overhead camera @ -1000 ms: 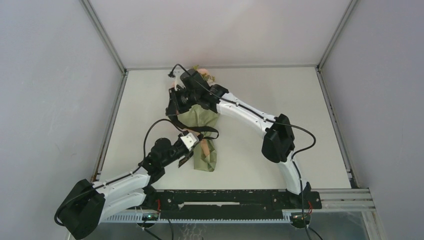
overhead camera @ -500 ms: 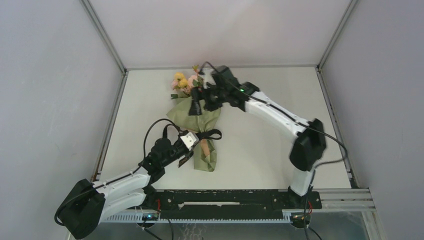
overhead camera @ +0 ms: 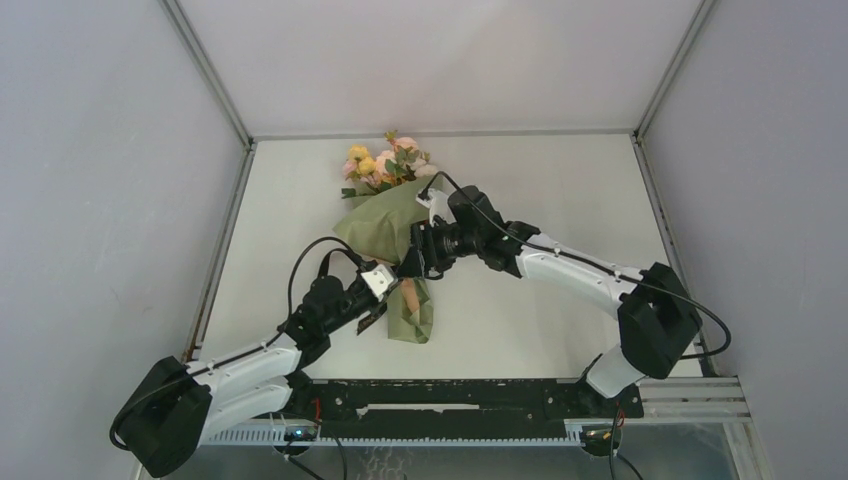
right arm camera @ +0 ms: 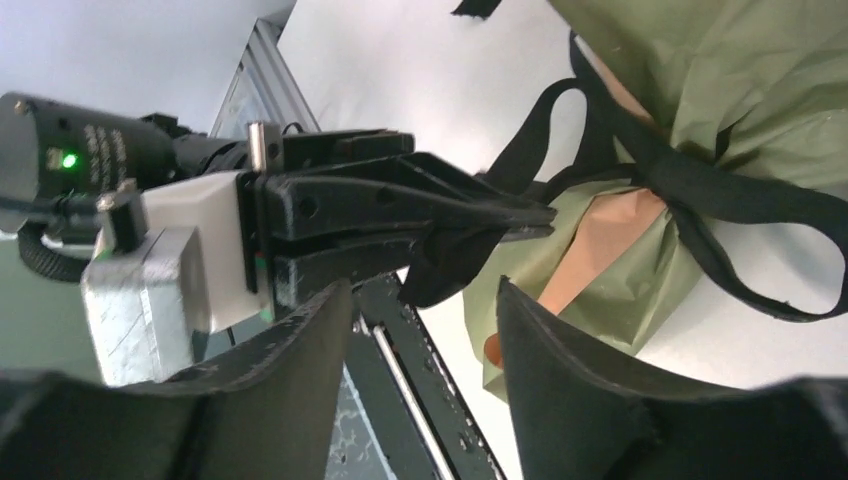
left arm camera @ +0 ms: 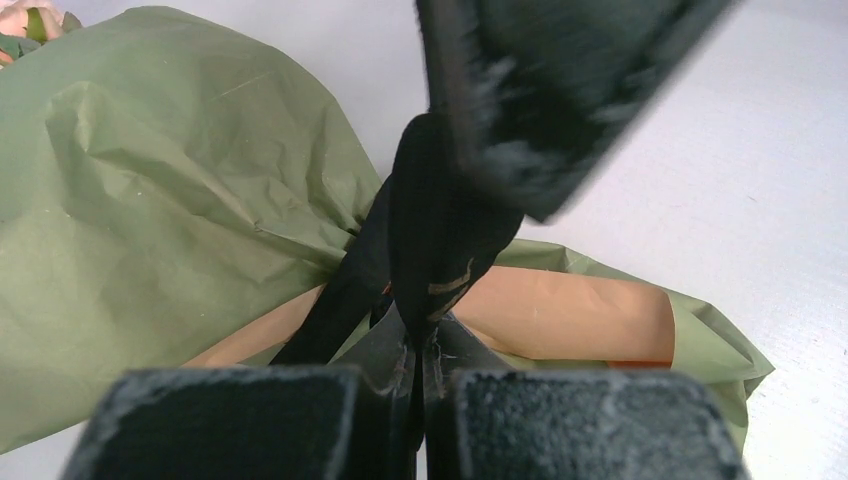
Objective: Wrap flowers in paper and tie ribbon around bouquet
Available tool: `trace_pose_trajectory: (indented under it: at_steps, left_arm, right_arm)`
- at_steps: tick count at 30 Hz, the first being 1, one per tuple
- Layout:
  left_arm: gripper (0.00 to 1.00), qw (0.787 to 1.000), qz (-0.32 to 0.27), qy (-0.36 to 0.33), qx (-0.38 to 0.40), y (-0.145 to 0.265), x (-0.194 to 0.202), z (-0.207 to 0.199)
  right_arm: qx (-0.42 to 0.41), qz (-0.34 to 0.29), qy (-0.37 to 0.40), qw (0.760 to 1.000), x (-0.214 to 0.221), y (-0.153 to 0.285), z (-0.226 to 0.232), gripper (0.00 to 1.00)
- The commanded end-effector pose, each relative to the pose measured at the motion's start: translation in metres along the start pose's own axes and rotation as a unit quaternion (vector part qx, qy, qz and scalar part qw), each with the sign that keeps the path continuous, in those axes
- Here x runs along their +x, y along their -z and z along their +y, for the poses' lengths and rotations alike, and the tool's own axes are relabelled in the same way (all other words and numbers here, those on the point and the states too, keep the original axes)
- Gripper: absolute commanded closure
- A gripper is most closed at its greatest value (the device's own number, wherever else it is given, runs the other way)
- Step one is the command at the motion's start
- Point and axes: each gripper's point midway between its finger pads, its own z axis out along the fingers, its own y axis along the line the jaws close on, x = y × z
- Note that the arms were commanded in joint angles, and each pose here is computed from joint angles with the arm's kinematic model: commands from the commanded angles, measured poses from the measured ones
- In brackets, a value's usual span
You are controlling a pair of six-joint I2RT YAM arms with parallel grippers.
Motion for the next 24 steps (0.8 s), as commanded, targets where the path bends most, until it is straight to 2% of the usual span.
trace_pose_trajectory:
  at_steps: [1, 8, 9, 12, 13, 14, 18, 19, 22, 24]
  left_arm:
    - [1.00, 1.000, -0.020, 0.001, -0.001, -0.002, -0.013, 0.001]
    - [1.00, 1.000, -0.018, -0.002, 0.003, -0.003, -0.013, 0.000]
    - [1.00, 1.000, -0.017, -0.002, 0.005, -0.003, -0.012, 0.000]
    - [1.00, 1.000, -0.014, -0.001, 0.008, -0.004, -0.013, -0.001]
    - [1.00, 1.000, -0.015, -0.001, 0.011, -0.004, -0.015, -0.001]
    - [0.94, 1.000, -0.013, -0.001, 0.014, -0.005, -0.017, -0.002]
    - [0.35, 0.999, 0.008, -0.013, 0.036, -0.004, -0.036, 0.000]
    - [0.26, 0.998, 0.020, -0.025, 0.051, -0.002, -0.042, -0.001]
    - [0.14, 0.989, 0.095, -0.087, 0.076, 0.011, -0.041, 0.009]
    - [0.11, 0.969, 0.172, -0.149, 0.096, 0.026, -0.027, 0.023]
  right_arm:
    - [-0.014, -0.031, -0.003, 0.999, -0.021, -0.011, -0.003, 0.43]
    - [-0.037, -0.026, -0.005, 0.999, -0.021, -0.024, -0.003, 0.59]
    - [-0.042, -0.023, -0.004, 0.999, -0.019, -0.025, -0.002, 0.66]
    - [-0.055, -0.013, 0.002, 0.998, -0.015, -0.025, 0.003, 1.00]
    - [-0.054, -0.012, 0.005, 0.998, -0.015, -0.024, 0.002, 1.00]
    - [-0.052, -0.009, 0.009, 0.999, -0.013, -0.024, 0.001, 1.00]
    - [-0.027, -0.012, 0.013, 0.999, -0.014, -0.021, -0.011, 1.00]
    - [-0.023, -0.013, 0.014, 1.000, -0.014, -0.021, -0.013, 1.00]
    - [-0.014, -0.015, 0.015, 1.000, -0.015, -0.021, -0.019, 1.00]
    - [-0.010, -0.015, 0.018, 1.000, -0.015, -0.022, -0.021, 1.00]
